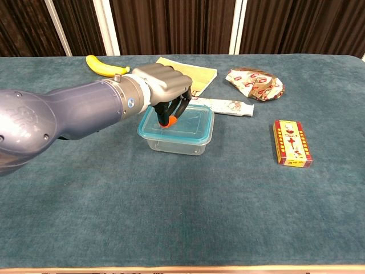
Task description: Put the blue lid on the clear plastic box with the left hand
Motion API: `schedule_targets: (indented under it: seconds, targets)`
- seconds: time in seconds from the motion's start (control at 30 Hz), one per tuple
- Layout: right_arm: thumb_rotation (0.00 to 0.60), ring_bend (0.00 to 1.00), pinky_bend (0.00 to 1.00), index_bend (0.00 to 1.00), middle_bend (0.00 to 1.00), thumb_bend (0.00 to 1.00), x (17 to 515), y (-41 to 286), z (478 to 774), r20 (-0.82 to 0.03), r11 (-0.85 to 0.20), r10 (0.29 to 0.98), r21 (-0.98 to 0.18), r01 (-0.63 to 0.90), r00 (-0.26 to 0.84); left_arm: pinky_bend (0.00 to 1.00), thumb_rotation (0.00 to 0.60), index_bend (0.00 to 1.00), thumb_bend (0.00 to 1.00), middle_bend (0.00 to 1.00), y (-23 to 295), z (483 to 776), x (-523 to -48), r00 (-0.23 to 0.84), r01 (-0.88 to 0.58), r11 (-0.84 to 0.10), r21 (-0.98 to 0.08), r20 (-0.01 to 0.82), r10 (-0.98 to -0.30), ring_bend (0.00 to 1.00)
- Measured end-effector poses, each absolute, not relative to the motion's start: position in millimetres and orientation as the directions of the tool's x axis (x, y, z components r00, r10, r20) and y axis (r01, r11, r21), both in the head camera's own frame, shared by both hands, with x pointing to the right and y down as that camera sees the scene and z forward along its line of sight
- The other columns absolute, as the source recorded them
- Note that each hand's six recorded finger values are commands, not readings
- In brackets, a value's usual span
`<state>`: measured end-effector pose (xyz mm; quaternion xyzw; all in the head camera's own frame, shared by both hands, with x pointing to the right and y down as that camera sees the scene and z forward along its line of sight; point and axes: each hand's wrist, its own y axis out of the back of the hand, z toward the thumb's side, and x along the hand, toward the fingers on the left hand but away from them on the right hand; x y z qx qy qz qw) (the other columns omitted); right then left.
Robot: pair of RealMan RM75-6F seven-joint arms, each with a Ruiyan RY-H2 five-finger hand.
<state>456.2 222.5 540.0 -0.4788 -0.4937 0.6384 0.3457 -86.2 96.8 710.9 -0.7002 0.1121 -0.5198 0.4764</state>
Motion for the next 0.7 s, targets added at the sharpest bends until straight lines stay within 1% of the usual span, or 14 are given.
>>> schedule_targets:
  seconds: [0.37,0.7]
  targets:
    - [0.6,0.01,0.0,0.12,0.03,0.3,456,223,540,-0.268,-0.271,0.915,-0.962,0.033,-0.303,0.03,0.6,0.67,0.52,0.55,96,717,-89,0.434,0.339,-0.522,-0.782,0.623,-0.651,0.18]
    - [0.6,0.01,0.0,0.12,0.03,0.3,456,223,540,-0.267,-0.271,0.914,-0.962,0.031,-0.304,0.03,0.6,0.67,0.52,0.55,98,722,-91,0.456,0.326,-0.539,-0.777,0.629,-0.63,0.18]
